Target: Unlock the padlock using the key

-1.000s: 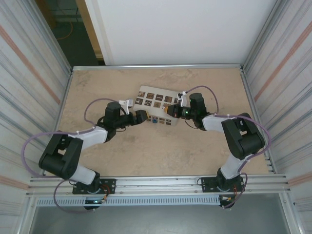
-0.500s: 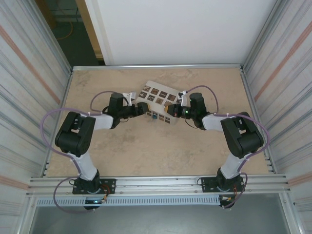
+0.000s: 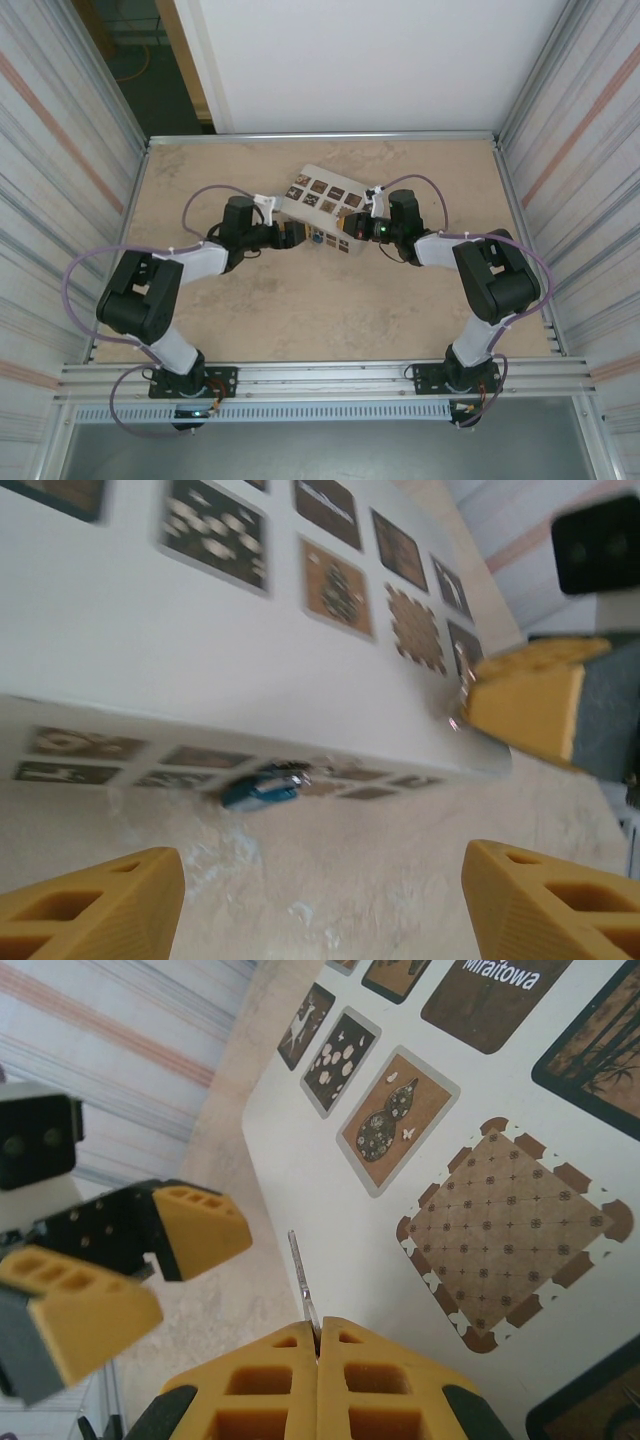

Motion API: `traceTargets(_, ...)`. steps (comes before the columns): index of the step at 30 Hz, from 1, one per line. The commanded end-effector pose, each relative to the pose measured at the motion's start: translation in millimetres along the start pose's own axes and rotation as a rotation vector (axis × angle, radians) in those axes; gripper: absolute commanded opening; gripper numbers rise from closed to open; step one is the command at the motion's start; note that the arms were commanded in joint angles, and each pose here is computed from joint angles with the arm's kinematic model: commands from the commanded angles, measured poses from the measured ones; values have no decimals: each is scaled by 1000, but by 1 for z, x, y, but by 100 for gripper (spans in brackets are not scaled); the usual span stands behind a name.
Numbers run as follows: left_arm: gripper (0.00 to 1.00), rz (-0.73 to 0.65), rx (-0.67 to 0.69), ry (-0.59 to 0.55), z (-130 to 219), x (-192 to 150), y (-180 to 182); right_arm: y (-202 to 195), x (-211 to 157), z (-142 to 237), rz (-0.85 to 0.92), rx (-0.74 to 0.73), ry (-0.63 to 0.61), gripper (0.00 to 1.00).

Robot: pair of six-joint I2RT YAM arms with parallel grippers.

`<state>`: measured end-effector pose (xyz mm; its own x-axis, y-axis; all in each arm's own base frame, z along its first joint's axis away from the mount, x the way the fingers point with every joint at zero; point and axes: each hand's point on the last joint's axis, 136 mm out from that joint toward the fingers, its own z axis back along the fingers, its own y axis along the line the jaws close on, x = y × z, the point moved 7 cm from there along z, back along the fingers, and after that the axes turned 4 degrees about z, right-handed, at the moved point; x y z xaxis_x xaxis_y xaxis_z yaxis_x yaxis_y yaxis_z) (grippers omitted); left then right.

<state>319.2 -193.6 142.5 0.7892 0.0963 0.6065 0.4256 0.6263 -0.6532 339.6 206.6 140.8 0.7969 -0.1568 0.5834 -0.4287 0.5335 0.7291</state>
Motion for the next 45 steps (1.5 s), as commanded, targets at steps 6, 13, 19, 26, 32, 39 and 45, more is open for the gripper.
traceTargets(6,73,-222,62,118,-17,-28,-13,-7,1,-3,17,-45,17,0)
traceTargets(13,69,-259,60,130,-39,-21,-12,-8,0,-3,20,-54,26,0)
traceTargets(19,64,-249,69,127,-54,-18,-5,-8,0,-3,21,-56,29,0)
traceTargets(26,58,-227,92,122,-65,-19,5,-8,0,-4,23,-52,32,0)
traceTargets(32,57,-224,117,106,-69,-17,10,-8,-1,-4,22,-51,35,0)
traceTargets(39,57,-228,121,103,-75,-14,12,-8,-1,-5,21,-51,37,0)
traceTargets(45,55,-225,107,107,-80,-11,11,-7,-1,-6,25,-47,37,0)
